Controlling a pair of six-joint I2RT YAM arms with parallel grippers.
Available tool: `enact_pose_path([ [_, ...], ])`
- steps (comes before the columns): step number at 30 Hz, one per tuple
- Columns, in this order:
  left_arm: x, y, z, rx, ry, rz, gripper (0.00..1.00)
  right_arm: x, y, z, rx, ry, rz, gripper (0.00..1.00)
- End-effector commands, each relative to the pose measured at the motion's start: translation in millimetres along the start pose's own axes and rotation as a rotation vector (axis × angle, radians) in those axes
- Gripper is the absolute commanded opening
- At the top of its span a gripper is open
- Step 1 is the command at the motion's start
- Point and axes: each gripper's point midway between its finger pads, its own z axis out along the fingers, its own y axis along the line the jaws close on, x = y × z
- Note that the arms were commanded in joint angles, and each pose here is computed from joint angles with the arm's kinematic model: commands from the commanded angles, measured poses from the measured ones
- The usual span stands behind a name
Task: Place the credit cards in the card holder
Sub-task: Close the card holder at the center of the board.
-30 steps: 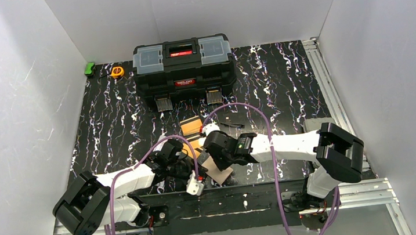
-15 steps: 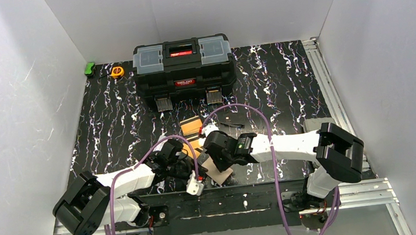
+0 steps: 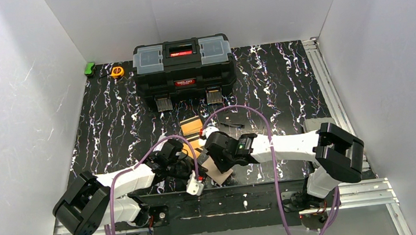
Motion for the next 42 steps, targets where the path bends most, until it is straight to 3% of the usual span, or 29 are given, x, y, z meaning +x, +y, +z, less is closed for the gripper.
enact_pose_path([
  [1, -1.3, -18.4, 2.0, 0.062, -0.011, -0.06, 0.27, 1.0, -3.3, 3.8, -0.018, -0.001, 0.005, 0.01],
  [22, -2.3, -19.1, 5.2, 0.095, -0.012, -0.011, 0.29, -0.9, -0.1, 20.3, -0.149, 0.051, 0.047, 0.01],
  [33, -9.6, -16.5, -8.0, 0.142, 0.014, 0.026, 0.29, 24.9, -9.6, 42.4, -0.341, 0.164, 0.233, 0.01],
  [39, -7.6, -17.5, -10.0, 0.154, 0.031, 0.023, 0.29, 47.7, -27.3, 56.3, -0.383, 0.226, 0.368, 0.01],
  [42, -4.3, -6.4, -7.2, 0.131, 0.044, 0.034, 0.28, 74.5, -39.3, 62.0, -0.307, 0.299, 0.424, 0.01],
])
